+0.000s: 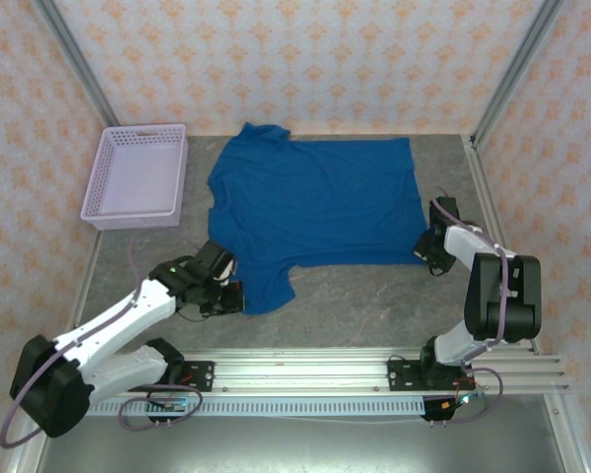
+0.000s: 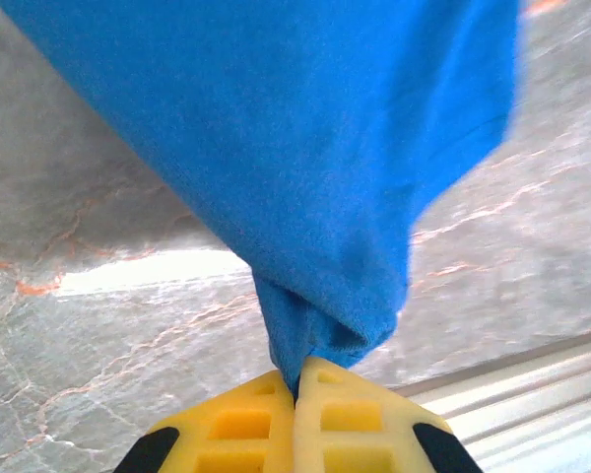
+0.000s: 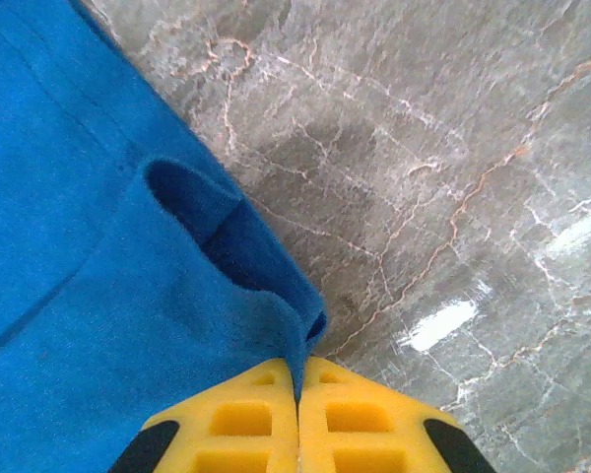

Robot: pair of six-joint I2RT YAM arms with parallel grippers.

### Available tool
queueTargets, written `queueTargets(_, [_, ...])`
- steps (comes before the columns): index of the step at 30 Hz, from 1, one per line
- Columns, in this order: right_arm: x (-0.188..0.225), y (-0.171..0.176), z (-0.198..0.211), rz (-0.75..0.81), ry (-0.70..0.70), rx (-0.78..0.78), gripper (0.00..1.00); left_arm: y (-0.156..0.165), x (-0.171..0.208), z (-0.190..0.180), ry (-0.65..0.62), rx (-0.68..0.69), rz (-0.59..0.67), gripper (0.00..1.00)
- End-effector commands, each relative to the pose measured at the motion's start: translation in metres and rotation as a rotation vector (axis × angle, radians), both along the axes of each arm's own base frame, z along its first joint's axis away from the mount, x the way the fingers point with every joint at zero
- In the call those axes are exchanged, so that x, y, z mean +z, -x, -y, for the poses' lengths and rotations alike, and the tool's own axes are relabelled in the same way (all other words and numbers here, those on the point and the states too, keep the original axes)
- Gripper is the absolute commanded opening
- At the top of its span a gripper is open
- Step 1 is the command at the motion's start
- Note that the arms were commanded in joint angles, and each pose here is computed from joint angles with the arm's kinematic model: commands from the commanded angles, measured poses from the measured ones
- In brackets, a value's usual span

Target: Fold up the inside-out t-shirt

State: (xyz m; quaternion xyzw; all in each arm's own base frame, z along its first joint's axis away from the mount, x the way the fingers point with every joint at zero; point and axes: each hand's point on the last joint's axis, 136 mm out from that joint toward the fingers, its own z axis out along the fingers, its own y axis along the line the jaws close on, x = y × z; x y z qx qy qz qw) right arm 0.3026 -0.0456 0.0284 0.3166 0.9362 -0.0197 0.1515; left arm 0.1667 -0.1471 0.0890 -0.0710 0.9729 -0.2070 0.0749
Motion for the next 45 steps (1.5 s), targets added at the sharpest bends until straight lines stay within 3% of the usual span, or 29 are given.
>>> queueTargets(1, [0.016, -0.003, 0.008, 0.031, 0.036, -0.008, 0.07, -0.016, 0.033, -0.001, 0.084, 0.047, 0.028, 0.0])
queueTargets(7, [0.039, -0.026, 0.002, 0.109, -0.003, -0.007, 0.07, -0.074, 0.085, -0.014, 0.128, 0.109, 0.171, 0.0])
queueTargets(18, [0.063, -0.069, -0.007, 0.178, -0.066, 0.028, 0.07, -0.16, 0.122, -0.036, 0.115, 0.217, 0.315, 0.0])
queueTargets(33, [0.057, -0.132, -0.007, 0.217, -0.092, 0.023, 0.07, -0.252, 0.109, -0.057, 0.041, 0.269, 0.321, 0.0])
queueTargets(45, [0.043, -0.164, -0.01, 0.201, -0.105, 0.03, 0.07, -0.3, 0.1, -0.067, 0.027, 0.29, 0.307, 0.0])
